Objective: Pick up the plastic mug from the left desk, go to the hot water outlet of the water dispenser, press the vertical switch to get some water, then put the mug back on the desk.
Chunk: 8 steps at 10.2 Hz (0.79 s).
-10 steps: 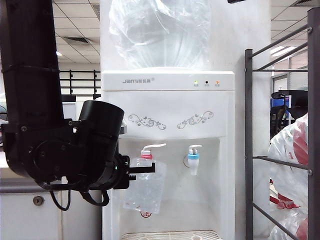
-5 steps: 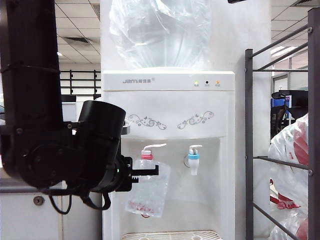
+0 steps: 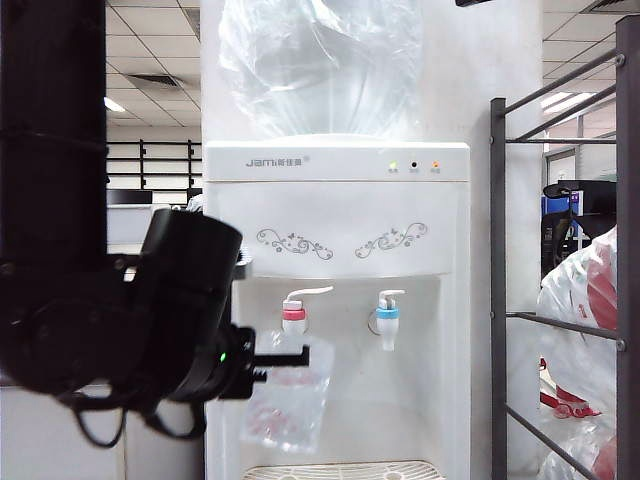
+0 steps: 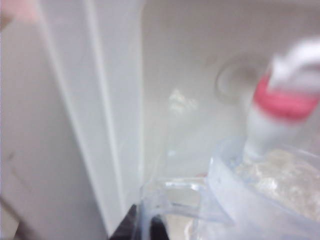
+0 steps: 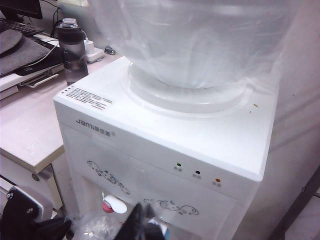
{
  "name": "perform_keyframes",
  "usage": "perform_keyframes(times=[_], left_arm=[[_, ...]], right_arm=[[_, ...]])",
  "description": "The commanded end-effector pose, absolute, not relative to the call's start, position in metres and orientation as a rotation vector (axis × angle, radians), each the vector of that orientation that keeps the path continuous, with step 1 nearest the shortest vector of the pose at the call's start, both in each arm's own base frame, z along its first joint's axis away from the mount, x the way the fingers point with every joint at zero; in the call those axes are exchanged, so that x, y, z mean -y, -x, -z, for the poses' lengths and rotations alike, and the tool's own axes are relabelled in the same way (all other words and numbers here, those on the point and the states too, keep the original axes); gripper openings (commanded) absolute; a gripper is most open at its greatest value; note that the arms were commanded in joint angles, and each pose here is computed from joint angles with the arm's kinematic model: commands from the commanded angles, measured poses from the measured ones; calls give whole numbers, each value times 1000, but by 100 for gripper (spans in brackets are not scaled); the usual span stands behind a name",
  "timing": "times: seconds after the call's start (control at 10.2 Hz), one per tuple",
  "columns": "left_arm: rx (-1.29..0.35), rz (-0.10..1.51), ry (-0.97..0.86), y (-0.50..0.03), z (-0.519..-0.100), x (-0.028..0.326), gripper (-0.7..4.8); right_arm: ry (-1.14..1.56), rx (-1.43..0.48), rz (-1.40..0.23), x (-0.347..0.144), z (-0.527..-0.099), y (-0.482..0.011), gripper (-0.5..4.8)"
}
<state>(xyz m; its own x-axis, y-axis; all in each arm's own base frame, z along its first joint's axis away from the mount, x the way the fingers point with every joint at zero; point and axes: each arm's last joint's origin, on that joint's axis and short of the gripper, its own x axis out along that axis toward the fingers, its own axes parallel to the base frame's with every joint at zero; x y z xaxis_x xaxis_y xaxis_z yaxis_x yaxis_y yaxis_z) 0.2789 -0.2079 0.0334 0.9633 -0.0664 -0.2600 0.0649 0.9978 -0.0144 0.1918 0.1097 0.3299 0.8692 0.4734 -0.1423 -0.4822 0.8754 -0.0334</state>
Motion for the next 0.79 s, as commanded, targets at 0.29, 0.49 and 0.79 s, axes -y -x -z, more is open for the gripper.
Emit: perform_keyframes(times=[0.29, 0.49, 0.79], left_arm=[[-251, 111, 74, -266, -36, 210, -5], [-237, 120, 80, -261, -36, 213, -5], [-99, 114, 138, -258, -55, 217, -5]], right_arm=[[60, -115, -501, -110, -333, -191, -1], [60, -115, -501, -110, -333, -191, -1], [60, -115, -501, -110, -333, -191, -1]])
